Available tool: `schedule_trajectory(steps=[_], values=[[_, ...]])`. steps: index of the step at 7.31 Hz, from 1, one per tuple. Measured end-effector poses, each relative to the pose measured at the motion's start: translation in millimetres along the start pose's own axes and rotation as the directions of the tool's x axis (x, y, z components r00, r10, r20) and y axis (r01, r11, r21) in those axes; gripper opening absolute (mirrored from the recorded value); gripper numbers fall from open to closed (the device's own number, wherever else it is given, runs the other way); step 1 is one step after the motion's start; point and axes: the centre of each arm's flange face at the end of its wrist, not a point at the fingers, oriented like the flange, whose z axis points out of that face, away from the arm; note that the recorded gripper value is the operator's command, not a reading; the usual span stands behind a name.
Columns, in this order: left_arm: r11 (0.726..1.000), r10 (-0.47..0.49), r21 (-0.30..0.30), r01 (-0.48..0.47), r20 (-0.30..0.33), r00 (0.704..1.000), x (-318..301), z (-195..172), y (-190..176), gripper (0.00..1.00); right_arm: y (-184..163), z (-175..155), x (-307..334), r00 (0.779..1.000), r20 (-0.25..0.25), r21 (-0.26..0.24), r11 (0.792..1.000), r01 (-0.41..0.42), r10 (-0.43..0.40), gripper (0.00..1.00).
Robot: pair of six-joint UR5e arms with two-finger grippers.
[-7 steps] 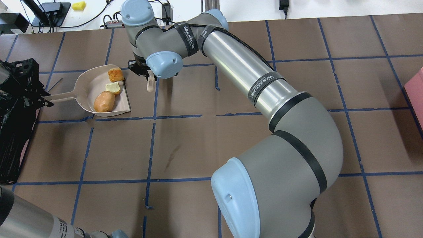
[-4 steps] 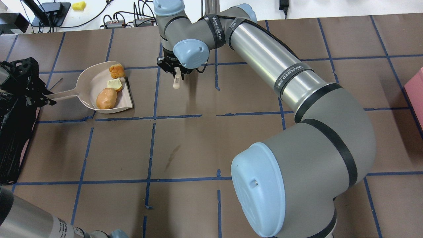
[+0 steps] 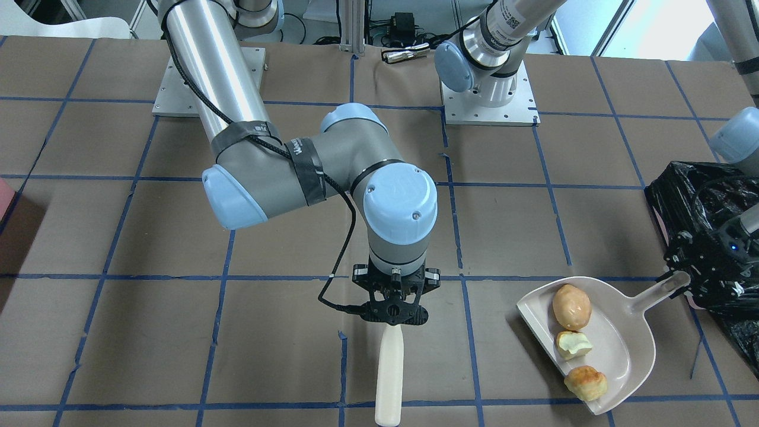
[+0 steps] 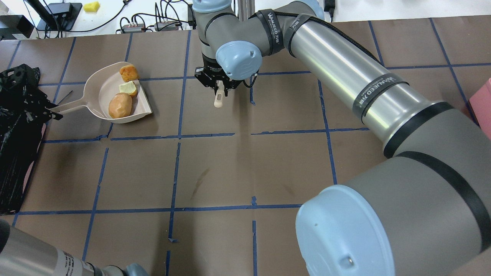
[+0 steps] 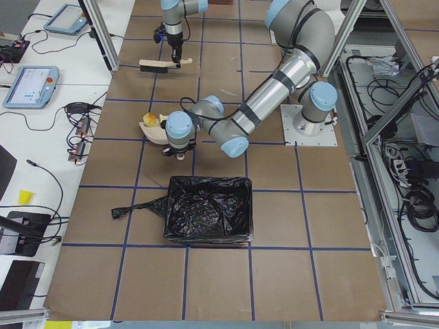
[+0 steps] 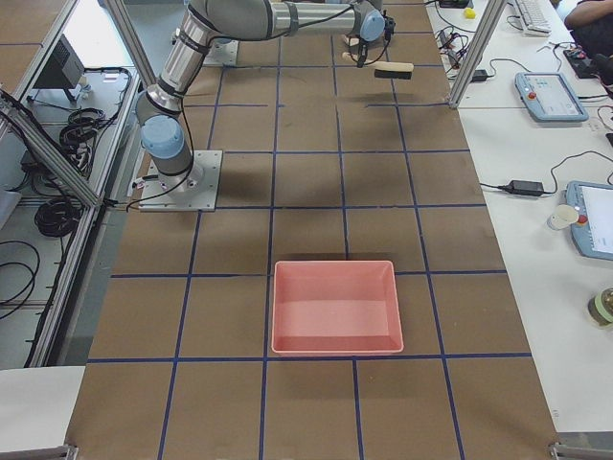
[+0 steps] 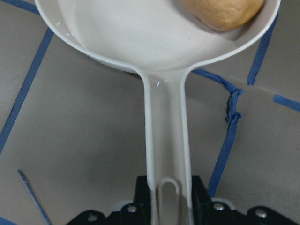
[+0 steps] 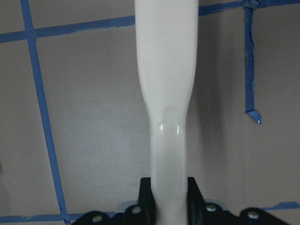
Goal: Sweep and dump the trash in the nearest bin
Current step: 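Lift the brush away with the right gripper while the left gripper raises the dustpan, then carry the loaded dustpan over the black trash bag with the left gripper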
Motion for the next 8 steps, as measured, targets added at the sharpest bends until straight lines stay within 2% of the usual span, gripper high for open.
schedule_trajectory(steps=[2,4,6,8], values=[[0.995,-0.075,0.064,0.073,0.036,0.997,0,-18,13,0.00,41,-31,24,1.000,-0.023,0.007,1.000,0.003,-0.003,0.18],[0.980,-0.150,0.143,0.138,0.075,0.986,7,-53,35,0.00,94,-52,49,0.999,-0.038,-0.008,1.000,0.017,-0.018,0.17],[0.961,-0.231,0.177,0.211,0.103,0.967,22,-94,70,0.00,150,-66,80,0.997,-0.042,-0.027,0.998,0.057,-0.058,0.17],[0.946,-0.292,0.188,0.264,0.137,0.947,40,-134,101,0.00,200,-52,108,0.996,-0.048,-0.066,0.995,0.075,-0.078,0.17]])
